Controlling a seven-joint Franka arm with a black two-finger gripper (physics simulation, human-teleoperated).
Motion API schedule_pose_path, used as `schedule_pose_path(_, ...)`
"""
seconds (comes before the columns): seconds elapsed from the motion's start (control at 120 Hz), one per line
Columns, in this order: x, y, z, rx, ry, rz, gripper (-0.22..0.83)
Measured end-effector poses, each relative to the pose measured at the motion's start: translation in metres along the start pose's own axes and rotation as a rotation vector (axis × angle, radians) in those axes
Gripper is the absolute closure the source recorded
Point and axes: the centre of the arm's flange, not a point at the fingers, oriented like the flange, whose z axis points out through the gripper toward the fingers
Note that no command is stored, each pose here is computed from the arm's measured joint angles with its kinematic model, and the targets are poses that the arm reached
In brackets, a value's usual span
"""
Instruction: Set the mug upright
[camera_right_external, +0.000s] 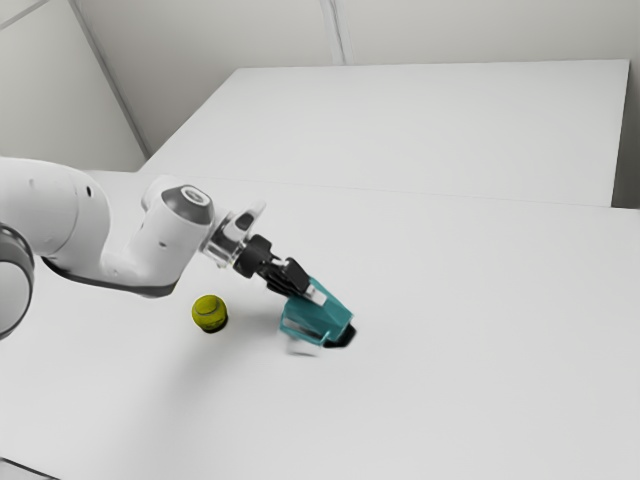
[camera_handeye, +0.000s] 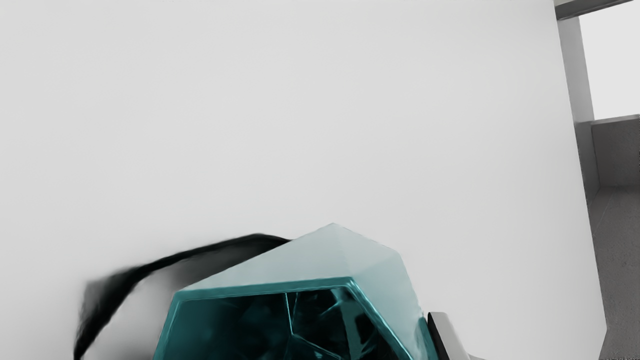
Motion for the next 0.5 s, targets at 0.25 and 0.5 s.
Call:
schedule_pose_path(0.25, 0.015, 0.054, -0.024, 0.024, 0.024, 0.123, 0.77)
schedule_pose_path(0.5, 0.030, 0.104, -0.057, 0.302, -0.128, 0.357, 0.78)
